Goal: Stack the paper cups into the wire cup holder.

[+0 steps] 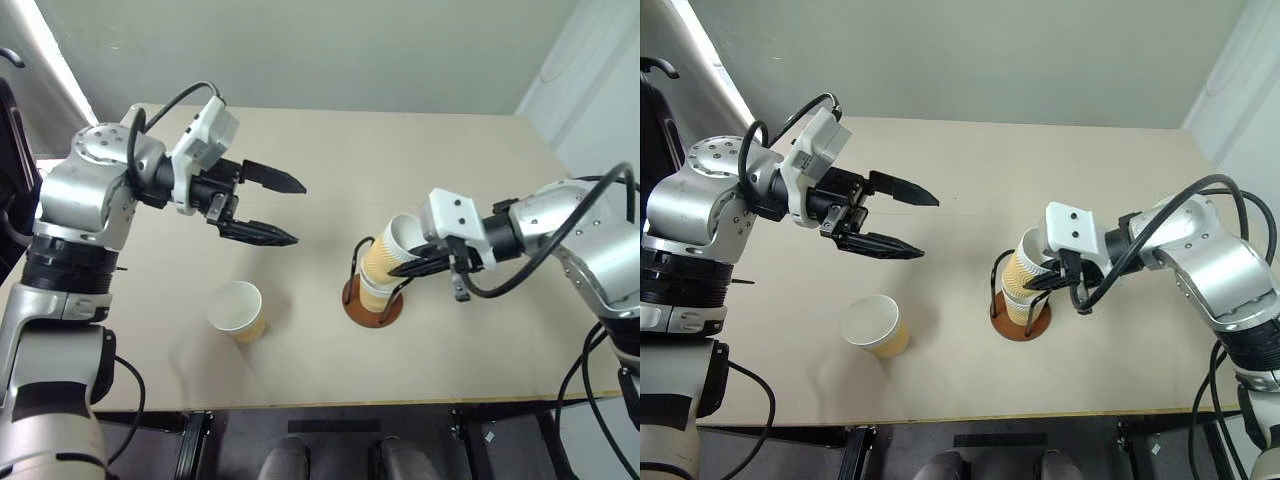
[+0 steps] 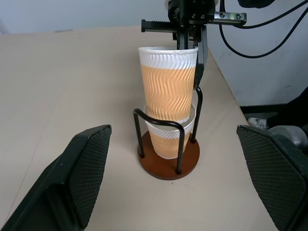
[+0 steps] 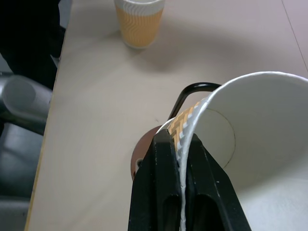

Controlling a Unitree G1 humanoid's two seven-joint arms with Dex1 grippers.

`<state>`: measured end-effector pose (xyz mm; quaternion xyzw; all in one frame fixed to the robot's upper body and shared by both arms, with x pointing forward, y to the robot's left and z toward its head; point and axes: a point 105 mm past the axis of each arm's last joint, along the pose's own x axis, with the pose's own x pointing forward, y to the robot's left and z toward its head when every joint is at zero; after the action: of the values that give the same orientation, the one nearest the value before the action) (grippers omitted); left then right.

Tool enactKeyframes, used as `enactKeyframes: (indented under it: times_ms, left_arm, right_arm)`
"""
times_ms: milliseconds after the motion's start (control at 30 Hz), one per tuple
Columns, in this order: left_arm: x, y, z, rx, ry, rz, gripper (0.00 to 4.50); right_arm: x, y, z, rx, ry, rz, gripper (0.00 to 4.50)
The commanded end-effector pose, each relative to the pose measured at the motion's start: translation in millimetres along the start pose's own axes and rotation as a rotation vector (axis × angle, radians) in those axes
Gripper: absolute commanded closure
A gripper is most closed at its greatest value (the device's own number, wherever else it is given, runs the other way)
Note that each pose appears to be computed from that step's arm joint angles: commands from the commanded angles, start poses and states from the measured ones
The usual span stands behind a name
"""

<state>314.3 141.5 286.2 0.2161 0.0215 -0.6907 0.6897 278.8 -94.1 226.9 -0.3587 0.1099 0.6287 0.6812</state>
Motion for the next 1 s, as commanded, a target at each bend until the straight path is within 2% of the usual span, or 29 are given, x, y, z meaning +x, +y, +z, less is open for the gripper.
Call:
enactKeyframes:
  times_ms: [33, 200, 300, 667, 833, 1000]
  left_arm:
    - [-2, -2, 10, 0.055, -0.005, -0.024, 0.00]
    - [-1, -3, 9, 0.056, -0.003, -0.027, 0.00]
    - [-1, -3, 9, 0.055, -0.003, -0.026, 0.00]
    - [-1, -2, 8, 0.056, -0.002, -0.022, 0.00]
    - [-1, -2, 8, 0.055, -0.002, -0.019, 0.00]
    - [-4, -2, 4, 0.046, 0.012, 0.000, 0.00]
  right_arm:
    - [-6, 1, 10, -0.097, 0.028, -0.002, 4.48]
    - [-7, 1, 9, -0.155, 0.074, 0.010, 4.48]
    - [-7, 3, 11, -0.185, 0.089, 0.030, 3.88]
    - [-4, -3, 21, -0.240, 0.082, 0.025, 0.07]
    - [-3, -2, 24, -0.223, 0.058, 0.027, 0.03]
    - [-10, -5, 33, -0.137, -0.027, -0.021, 0.03]
